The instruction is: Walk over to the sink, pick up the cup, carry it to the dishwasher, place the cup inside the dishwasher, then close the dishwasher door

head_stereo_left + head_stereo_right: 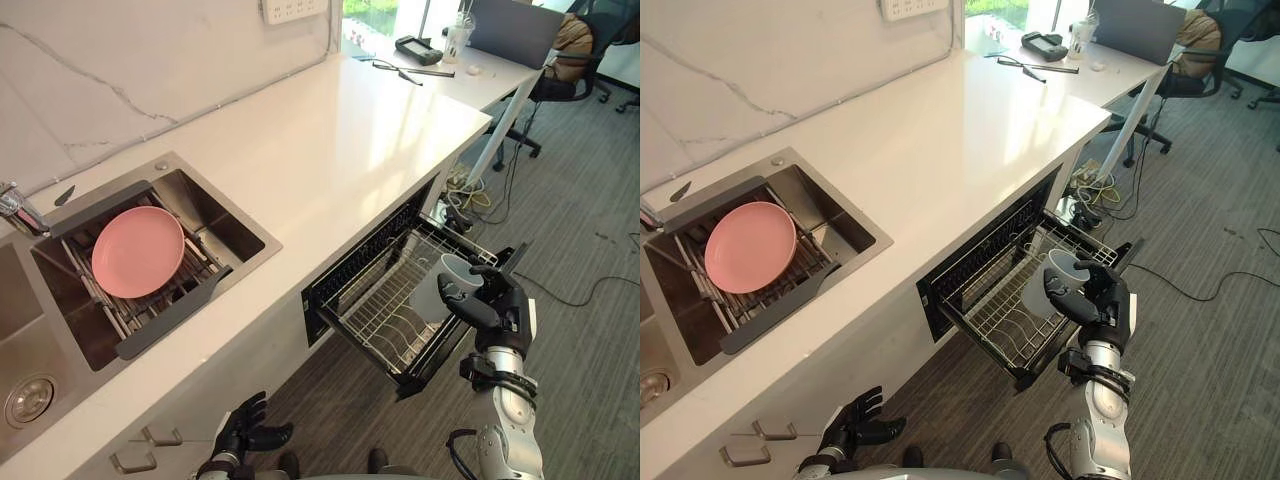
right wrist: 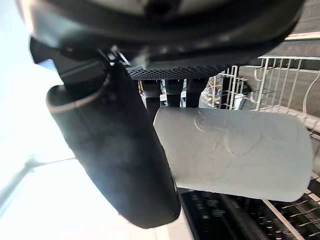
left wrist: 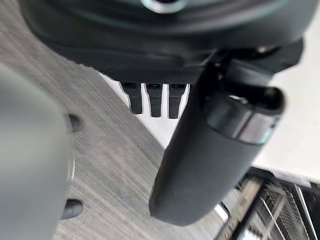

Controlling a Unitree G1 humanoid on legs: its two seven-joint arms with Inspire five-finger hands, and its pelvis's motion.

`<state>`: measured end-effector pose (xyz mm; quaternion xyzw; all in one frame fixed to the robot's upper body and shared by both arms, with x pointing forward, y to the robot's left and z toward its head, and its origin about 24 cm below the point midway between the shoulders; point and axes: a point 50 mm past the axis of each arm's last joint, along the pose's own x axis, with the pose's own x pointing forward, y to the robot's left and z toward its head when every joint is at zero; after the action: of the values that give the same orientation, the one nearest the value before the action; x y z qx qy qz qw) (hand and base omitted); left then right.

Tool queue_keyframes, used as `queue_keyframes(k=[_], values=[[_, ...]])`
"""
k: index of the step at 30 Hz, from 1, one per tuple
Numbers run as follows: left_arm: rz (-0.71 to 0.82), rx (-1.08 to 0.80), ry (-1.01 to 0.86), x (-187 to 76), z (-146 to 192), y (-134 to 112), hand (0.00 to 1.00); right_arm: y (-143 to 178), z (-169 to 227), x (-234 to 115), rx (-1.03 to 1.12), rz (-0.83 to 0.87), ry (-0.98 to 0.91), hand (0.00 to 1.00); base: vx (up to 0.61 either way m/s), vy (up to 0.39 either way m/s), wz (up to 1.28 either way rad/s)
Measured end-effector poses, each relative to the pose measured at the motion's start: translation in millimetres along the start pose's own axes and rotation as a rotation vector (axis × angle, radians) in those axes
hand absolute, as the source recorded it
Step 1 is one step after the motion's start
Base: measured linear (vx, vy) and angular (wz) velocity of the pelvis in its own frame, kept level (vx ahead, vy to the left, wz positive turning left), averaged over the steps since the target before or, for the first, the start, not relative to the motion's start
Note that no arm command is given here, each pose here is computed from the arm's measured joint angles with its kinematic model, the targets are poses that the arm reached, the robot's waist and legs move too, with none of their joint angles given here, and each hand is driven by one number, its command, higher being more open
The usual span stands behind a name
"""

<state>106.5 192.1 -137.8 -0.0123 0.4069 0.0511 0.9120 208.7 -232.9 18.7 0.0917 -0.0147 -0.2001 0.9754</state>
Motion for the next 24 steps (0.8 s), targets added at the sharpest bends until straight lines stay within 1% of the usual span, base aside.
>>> queue_keyframes(k=[5,12,16,21,24], values=[[0.004,-0.018,-0.037,3.6,8.6,-1.1,0.90,3.3,9.2,17.2,-0.095,0.037,-0.041,0.30,-0.06,-0.006,0.07],[0.002,-0.020,-0.104,12.6,30.5,-2.7,0.90,8.6,28.6,48.9,-0.202,0.079,-0.106,0.30,-0.10,-0.007,0.07],[0.010,-0.029,-0.160,18.5,48.0,-4.4,0.90,31.7,41.9,70.2,-0.244,0.155,-0.146,0.30,-0.15,-0.004,0.04],[0.008,-0.039,-0.212,20.3,61.7,-7.3,0.90,55.8,46.9,83.8,-0.266,0.224,-0.150,0.30,-0.11,-0.014,0.09],[0.012,-0.058,-0.238,20.4,66.4,-7.5,0.90,63.9,50.9,91.6,-0.302,0.240,-0.158,0.30,-0.10,-0.022,0.11]])
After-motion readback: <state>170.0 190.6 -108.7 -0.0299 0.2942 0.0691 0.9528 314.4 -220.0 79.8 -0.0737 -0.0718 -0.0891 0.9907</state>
